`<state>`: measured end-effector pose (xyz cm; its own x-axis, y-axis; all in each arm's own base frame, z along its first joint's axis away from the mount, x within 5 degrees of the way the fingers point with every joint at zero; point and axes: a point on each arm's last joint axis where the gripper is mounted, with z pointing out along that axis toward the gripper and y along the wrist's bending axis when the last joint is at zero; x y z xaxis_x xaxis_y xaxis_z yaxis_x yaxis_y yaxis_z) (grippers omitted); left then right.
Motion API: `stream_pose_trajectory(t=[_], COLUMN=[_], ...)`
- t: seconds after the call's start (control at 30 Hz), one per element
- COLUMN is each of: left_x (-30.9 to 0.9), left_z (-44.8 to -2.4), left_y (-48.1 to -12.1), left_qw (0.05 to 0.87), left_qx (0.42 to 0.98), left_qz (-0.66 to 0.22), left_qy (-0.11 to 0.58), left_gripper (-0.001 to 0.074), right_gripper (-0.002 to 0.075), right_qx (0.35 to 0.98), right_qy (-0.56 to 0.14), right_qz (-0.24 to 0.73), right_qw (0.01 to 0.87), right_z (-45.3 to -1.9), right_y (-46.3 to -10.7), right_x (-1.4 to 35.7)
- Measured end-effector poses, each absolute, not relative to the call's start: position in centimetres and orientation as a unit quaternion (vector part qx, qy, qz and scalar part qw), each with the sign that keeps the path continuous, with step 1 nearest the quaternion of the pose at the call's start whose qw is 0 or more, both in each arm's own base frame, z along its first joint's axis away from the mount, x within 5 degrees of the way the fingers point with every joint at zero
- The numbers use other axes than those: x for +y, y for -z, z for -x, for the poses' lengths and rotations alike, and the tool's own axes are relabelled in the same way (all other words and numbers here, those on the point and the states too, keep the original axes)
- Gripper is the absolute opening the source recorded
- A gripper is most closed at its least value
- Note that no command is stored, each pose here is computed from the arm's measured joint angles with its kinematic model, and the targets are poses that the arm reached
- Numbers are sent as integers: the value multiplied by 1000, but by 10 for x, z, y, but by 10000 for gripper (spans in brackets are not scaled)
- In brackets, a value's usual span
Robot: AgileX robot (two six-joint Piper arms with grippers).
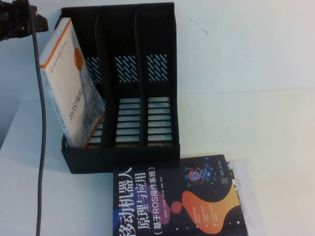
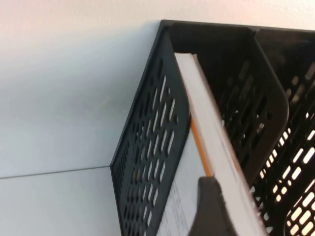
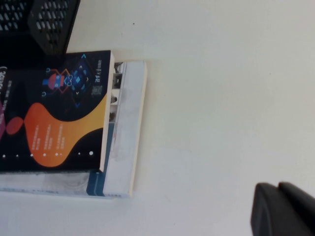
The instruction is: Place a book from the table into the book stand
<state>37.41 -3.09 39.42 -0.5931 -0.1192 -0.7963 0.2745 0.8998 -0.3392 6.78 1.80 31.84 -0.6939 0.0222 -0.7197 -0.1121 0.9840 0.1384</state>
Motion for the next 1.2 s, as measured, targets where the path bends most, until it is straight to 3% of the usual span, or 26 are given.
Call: stream_pose_trajectory(t=[0.2, 0.33, 0.4, 0.53, 0.8, 0.97, 1.2], left_x=[-32, -32, -33, -33, -31, -23, -18], left_z=[-372, -364, -358, -342, -286, -236, -173], left_y=[-393, -399, -404, -416, -436, -420, -373], left_qw=[438, 434, 435, 439, 508, 570, 599], left_qx=[869, 872, 872, 870, 838, 808, 792], left_qz=[-51, -62, -71, -105, -118, -77, -49], left_qy=[223, 219, 214, 200, 163, 128, 105], left_gripper=[402, 245, 120, 22, 2, 0, -1], right_gripper=[0, 0, 0, 0, 0, 0, 0], right_qx=[916, 912, 908, 898, 879, 873, 830], right_qy=[-81, -61, -53, -51, -65, -82, -157], right_qz=[25, 28, 30, 35, 56, 55, 45], right_qw=[393, 405, 415, 435, 470, 477, 533], right_z=[-68, -70, -71, -74, -72, -57, -36], right_y=[-319, -320, -321, -324, -312, -287, -272], right_x=[17, 14, 13, 13, 13, 7, 1])
